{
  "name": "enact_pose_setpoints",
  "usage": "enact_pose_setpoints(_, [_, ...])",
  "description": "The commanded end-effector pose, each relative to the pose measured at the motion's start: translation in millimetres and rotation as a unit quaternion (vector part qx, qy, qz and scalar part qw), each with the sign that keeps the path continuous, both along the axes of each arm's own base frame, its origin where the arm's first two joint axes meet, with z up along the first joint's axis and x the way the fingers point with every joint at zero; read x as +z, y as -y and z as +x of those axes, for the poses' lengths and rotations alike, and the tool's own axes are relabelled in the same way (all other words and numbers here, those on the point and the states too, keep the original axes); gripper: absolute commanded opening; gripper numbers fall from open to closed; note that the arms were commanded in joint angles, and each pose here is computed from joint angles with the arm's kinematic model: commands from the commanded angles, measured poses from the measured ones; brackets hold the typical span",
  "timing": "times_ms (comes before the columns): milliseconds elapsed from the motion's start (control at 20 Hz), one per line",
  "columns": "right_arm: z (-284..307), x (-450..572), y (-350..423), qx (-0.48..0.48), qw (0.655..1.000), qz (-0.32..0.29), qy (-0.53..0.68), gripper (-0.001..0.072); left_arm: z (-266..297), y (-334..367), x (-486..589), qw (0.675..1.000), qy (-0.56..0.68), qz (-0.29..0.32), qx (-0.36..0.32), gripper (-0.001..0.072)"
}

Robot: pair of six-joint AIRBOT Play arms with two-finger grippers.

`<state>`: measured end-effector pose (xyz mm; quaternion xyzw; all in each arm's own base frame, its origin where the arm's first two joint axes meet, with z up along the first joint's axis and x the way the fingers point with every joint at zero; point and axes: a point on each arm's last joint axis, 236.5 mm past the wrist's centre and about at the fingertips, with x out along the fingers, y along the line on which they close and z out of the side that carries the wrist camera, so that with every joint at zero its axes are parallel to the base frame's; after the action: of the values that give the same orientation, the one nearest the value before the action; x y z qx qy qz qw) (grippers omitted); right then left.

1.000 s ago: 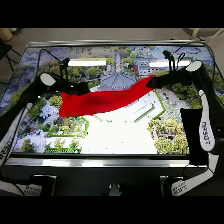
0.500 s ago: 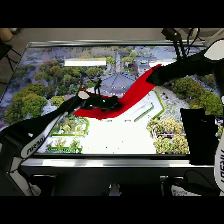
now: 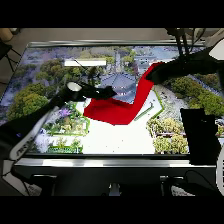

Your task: Fold the shirts.

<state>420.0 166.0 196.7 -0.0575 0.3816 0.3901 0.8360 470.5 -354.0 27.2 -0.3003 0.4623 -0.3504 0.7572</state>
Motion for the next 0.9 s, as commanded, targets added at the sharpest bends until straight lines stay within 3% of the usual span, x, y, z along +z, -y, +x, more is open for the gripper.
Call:
enact_pose_setpoints(0, [27.0,-13.9,-33.3,0.006,0.999,0.034,0.013,0.0018,38.0,-142.1,61.9,0.986,0.08,0.12,0.088,0.0019])
enact_pose_setpoints(200, [23.6,-82.4,-140.9,0.076,0.996,0.034,-0.019,0.002,23.9,-291.7,172.8,0.944,0.16,0.182,0.225,0.002])
enact_pose_setpoints(400, [-10.4,-182.6,-234.9,0.113,0.988,0.028,-0.103,0.0029,-25.6,-340.7,253.5,0.914,0.222,0.187,0.282,0.002])
enact_pose_setpoints(450, [-14.4,-204.4,-246.2,0.107,0.987,0.025,-0.121,0.0288,-33.6,-342.6,266.0,0.909,0.235,0.186,0.288,0.002])
enact_pose_setpoints(500, [-15.1,-217.6,-249.0,0.095,0.985,0.026,-0.139,0.0711,-38.6,-341.6,273.2,0.907,0.244,0.186,0.289,0.002])
enact_pose_setpoints(700, [13.5,-203.4,-185.6,0.047,0.987,0.001,-0.151,0.0701,-45.2,-336.4,263.9,0.914,0.228,0.19,0.275,0.0021])
enact_pose_setpoints(850, [36.2,-172.7,-62.1,-0.007,0.986,-0.074,-0.148,0.067,-45.1,-335.9,247.3,0.918,0.218,0.2,0.264,0.0021])
